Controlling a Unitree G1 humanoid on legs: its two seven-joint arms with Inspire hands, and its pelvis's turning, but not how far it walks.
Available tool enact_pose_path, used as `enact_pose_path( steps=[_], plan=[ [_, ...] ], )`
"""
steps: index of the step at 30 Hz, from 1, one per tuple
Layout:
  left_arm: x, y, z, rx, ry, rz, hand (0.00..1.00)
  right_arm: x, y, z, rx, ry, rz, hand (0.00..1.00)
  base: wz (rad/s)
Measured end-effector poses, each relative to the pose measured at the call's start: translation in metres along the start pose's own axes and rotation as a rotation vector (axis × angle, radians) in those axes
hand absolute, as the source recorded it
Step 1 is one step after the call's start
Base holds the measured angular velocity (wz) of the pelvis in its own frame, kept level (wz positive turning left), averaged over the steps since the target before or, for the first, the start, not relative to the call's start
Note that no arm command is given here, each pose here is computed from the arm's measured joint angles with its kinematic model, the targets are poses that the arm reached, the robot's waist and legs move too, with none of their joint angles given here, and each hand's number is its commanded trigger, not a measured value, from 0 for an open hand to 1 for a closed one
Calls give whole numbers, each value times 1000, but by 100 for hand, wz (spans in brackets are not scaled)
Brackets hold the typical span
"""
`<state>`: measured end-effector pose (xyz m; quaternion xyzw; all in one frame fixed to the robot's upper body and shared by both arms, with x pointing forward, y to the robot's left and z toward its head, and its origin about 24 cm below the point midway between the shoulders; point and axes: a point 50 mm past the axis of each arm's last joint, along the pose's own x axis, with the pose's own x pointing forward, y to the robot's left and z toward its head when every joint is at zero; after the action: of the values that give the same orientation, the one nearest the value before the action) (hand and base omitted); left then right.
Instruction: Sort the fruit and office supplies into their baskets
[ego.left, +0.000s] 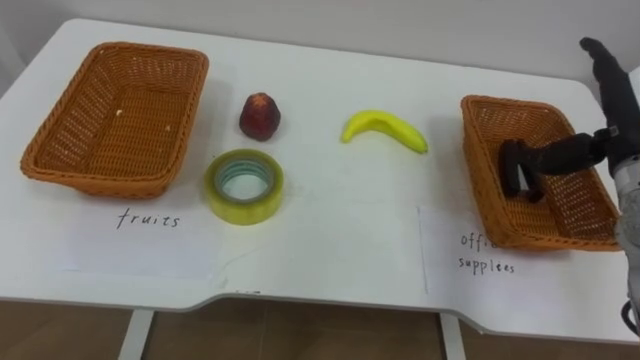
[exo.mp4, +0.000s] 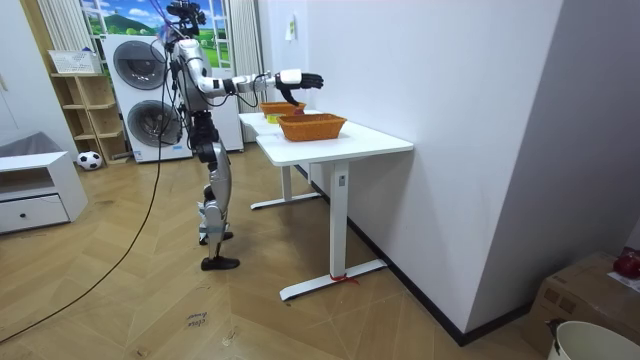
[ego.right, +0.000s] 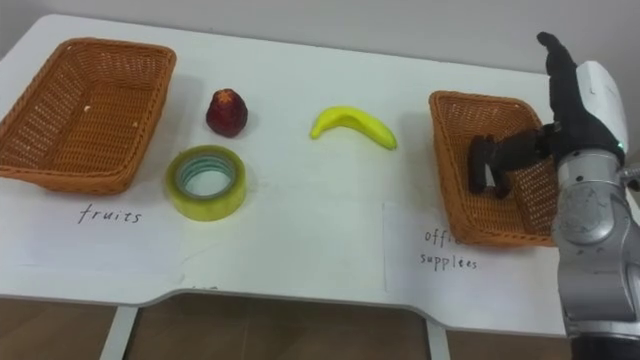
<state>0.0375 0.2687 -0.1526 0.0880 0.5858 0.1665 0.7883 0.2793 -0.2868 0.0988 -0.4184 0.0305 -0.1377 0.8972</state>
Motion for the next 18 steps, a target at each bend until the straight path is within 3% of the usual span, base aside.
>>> enact_pose_path(
  steps=[18],
  plan=[
    [2, -4, 6, -12, -15, 15, 0, -2, -4, 23, 304, -109, 21, 0, 0]
  ],
)
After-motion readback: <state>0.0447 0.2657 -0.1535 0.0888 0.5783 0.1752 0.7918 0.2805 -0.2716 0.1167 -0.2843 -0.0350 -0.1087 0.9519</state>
